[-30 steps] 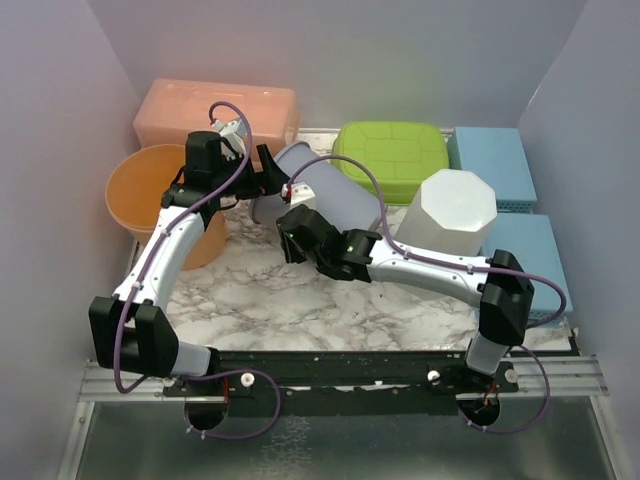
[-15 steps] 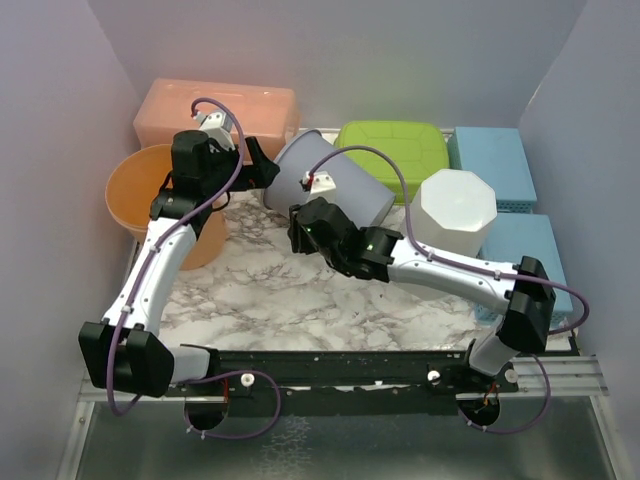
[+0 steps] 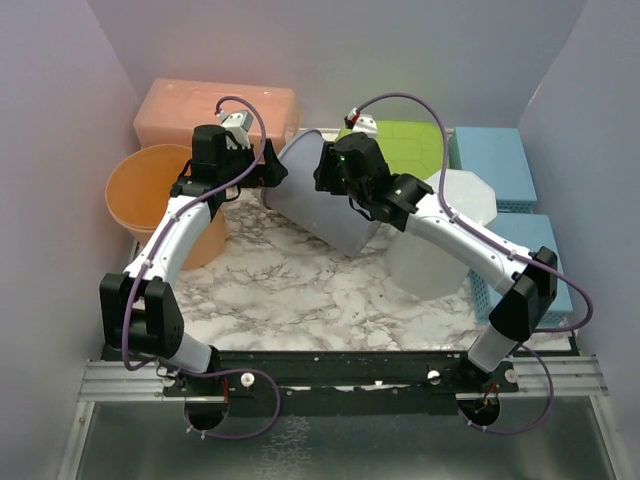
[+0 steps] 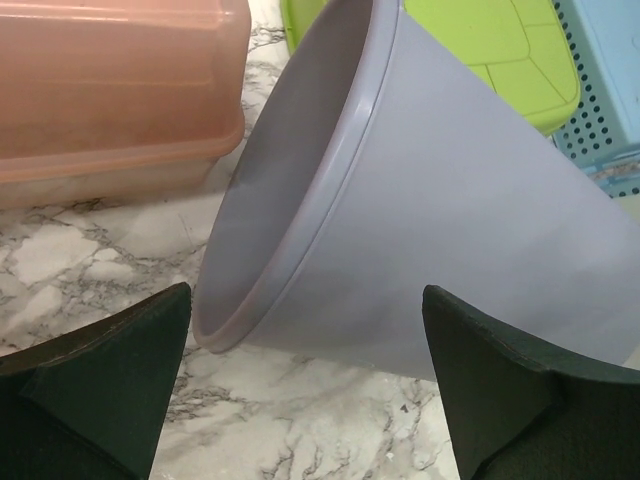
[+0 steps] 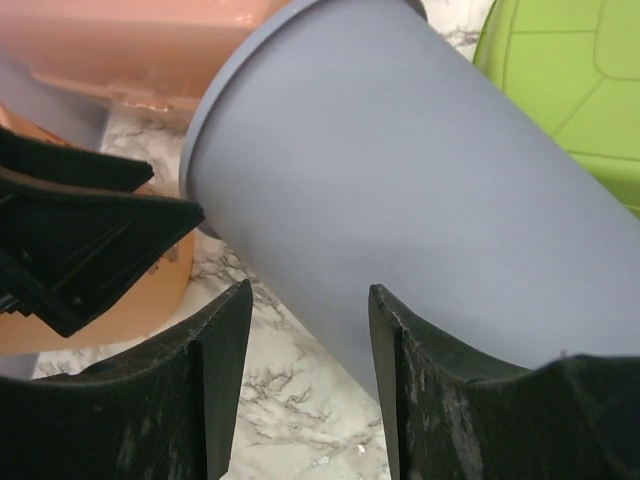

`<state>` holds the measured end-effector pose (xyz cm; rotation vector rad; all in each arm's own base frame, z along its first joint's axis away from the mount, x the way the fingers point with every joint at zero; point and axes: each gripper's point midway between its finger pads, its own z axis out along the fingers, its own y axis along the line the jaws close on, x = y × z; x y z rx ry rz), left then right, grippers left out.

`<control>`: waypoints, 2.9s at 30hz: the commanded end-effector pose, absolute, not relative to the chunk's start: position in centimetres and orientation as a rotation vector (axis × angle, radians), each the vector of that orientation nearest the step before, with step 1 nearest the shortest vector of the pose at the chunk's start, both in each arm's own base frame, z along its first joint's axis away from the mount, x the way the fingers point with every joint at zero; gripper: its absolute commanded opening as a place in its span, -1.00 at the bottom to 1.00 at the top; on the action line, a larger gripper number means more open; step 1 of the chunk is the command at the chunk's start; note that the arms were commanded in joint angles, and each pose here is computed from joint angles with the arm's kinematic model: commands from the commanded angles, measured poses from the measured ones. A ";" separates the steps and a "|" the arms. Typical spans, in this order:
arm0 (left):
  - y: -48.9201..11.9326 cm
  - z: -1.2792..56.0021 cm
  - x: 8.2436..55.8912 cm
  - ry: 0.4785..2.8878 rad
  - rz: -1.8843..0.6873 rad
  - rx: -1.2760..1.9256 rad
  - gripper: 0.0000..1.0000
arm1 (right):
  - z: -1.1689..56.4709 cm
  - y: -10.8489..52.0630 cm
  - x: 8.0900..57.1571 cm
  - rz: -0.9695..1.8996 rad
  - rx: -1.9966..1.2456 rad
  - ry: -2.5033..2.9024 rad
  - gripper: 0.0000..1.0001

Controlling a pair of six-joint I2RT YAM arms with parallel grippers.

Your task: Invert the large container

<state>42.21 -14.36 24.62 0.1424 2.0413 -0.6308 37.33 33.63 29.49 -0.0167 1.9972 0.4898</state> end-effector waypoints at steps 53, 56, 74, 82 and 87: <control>-16.2 20.6 24.8 1.930 -1.058 0.050 -0.25 | 26.6 41.3 35.5 0.396 -0.219 2.172 0.17; -16.4 20.2 24.2 1.937 -1.077 0.054 -0.26 | 26.3 42.2 35.3 0.365 -0.234 2.159 0.14; -16.5 20.1 23.8 1.940 -1.067 0.058 -0.26 | 24.7 44.3 33.2 0.205 -0.284 2.133 -0.16; -16.5 20.3 23.6 1.930 -1.073 0.067 -0.27 | 24.3 45.5 32.6 0.199 -0.272 2.117 -0.19; -16.4 20.6 23.5 1.920 -1.069 0.069 -0.28 | 23.9 46.2 32.4 0.203 -0.254 2.118 -0.24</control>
